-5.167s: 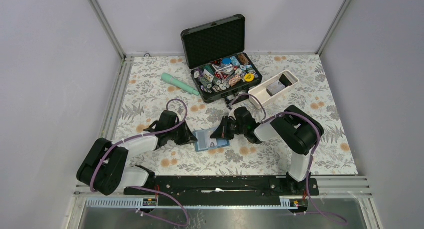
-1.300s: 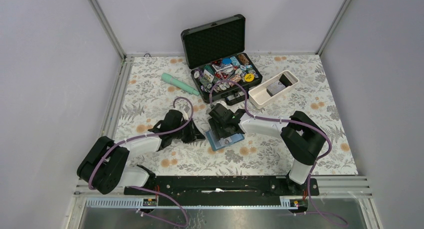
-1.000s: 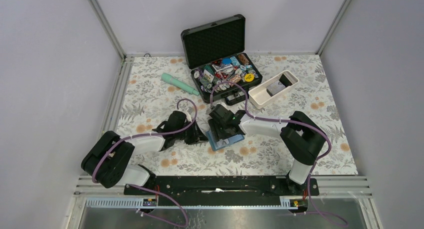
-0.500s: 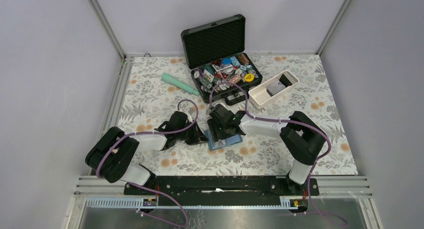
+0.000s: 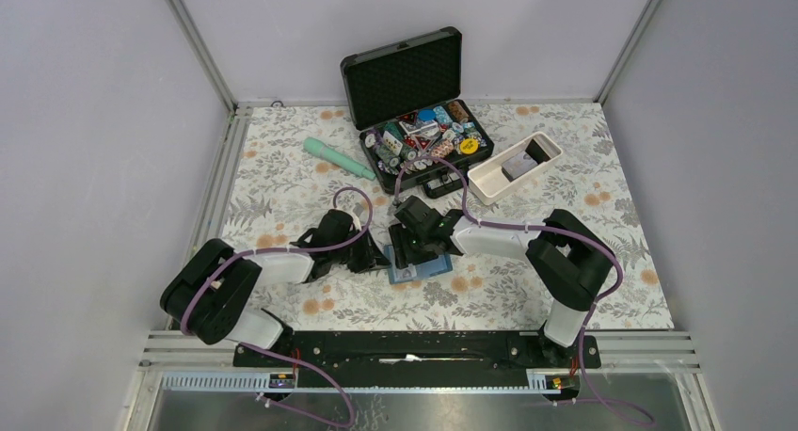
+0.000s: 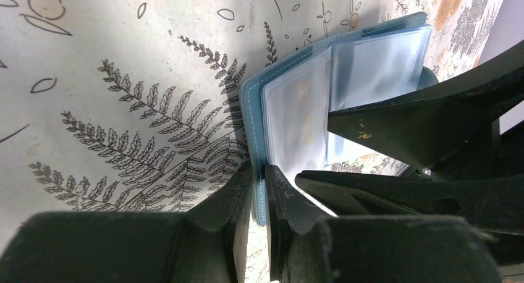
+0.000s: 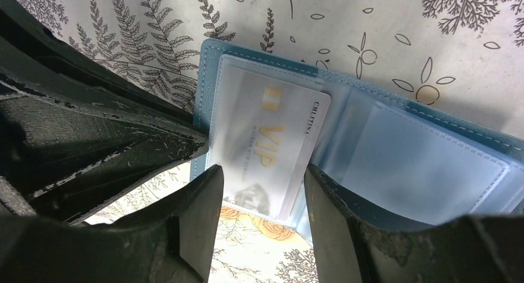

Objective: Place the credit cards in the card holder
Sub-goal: Insert the credit card into the card holder.

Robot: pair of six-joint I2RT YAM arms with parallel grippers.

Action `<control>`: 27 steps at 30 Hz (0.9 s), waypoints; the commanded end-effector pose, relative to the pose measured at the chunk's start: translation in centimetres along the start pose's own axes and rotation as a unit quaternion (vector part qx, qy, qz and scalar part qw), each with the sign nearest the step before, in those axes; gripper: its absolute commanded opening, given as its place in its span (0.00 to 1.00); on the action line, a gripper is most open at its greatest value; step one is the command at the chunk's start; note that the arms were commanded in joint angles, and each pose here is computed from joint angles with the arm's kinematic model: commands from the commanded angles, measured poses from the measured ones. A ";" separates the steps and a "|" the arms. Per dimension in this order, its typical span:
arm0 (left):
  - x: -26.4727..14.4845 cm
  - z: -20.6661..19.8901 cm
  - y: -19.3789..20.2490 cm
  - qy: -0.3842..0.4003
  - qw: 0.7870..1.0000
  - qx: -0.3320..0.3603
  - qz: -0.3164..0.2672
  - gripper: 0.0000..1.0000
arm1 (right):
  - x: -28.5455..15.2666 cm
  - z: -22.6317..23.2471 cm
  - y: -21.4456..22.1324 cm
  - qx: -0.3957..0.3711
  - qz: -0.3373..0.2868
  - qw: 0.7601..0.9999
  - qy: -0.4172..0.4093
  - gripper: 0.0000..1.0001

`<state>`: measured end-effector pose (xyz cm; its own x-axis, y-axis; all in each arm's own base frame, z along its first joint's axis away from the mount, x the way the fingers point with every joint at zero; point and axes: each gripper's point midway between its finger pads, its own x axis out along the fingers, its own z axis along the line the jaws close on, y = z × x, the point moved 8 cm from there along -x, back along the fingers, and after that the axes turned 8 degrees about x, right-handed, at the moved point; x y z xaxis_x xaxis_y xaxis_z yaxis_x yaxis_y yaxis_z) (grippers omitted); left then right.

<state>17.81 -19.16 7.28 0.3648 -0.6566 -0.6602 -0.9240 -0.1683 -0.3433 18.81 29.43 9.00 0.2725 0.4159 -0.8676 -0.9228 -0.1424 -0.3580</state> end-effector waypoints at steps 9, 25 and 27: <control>-1.6 -0.8 -1.9 -0.024 0.998 0.035 -0.050 0.17 | -0.1 2.0 0.0 0.023 0.004 0.998 -0.064 0.58; -6.1 -2.5 -4.4 -0.039 0.991 0.069 -0.105 0.48 | -6.9 1.9 -2.7 -0.042 -0.078 0.996 -0.021 0.69; -7.1 -2.9 -5.0 -0.044 0.989 0.076 -0.117 0.57 | -8.3 1.7 -3.4 -0.053 -0.100 0.993 -0.006 0.71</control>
<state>18.50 -16.42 12.67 0.5111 -0.5682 -0.6449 -0.8427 -0.1838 -0.5059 18.59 28.75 13.86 0.3390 0.4730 -0.8132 -0.8853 -0.1322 -0.4459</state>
